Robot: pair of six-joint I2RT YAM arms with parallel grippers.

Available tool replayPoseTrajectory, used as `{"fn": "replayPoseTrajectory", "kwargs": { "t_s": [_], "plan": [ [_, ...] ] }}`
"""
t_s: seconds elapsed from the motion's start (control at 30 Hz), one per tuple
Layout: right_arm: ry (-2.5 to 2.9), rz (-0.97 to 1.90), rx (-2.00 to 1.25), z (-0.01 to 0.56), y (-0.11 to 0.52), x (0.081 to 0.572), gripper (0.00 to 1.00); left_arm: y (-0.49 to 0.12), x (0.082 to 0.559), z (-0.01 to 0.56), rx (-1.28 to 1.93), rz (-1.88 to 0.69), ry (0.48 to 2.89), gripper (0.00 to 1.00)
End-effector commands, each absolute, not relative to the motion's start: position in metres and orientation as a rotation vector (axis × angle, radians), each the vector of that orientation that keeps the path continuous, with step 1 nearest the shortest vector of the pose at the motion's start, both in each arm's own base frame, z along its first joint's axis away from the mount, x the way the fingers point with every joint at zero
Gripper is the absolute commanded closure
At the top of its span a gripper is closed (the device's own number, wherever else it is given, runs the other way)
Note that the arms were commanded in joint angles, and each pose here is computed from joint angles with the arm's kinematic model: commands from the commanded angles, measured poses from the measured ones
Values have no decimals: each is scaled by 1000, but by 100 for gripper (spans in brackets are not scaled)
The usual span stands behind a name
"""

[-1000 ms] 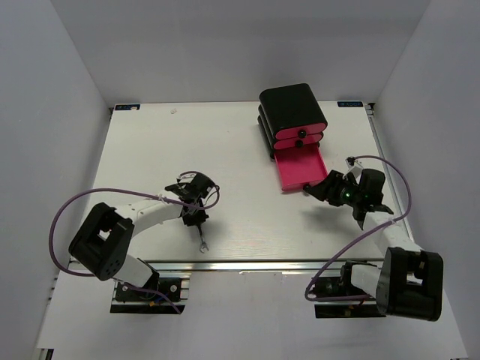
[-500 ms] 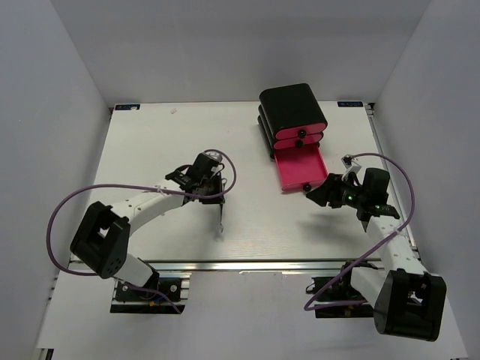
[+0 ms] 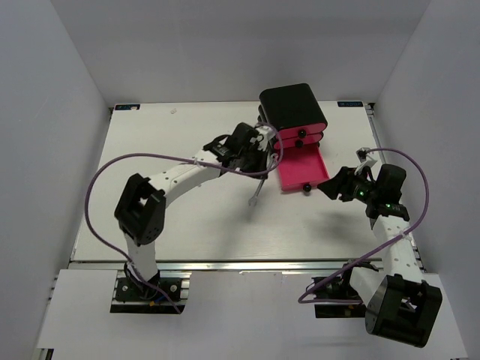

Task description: Sort the tools into containers

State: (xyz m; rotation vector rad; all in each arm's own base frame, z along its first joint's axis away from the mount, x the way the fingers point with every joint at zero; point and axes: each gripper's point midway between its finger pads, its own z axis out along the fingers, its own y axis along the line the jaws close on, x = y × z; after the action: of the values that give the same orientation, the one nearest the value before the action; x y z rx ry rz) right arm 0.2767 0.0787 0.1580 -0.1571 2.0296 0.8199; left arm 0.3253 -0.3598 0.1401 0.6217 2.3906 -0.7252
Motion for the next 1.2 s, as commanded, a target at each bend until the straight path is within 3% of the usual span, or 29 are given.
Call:
{"fn": "replayPoseTrajectory", "kwargs": {
  "t_s": [0.0, 0.37, 0.77, 1.17],
  "plan": [
    [1976, 790, -203, 176, 74, 281, 40, -401, 328, 178, 764, -838, 2251, 100],
    [1973, 767, -185, 176, 69, 283, 40, -468, 357, 182, 879, -876, 2142, 100],
    [1996, 766, -193, 172, 69, 279, 40, -496, 411, 202, 786, -789, 1983, 100],
    [2011, 799, -187, 167, 72, 273, 40, -500, 431, 188, 748, -730, 1932, 100]
  ]
}}
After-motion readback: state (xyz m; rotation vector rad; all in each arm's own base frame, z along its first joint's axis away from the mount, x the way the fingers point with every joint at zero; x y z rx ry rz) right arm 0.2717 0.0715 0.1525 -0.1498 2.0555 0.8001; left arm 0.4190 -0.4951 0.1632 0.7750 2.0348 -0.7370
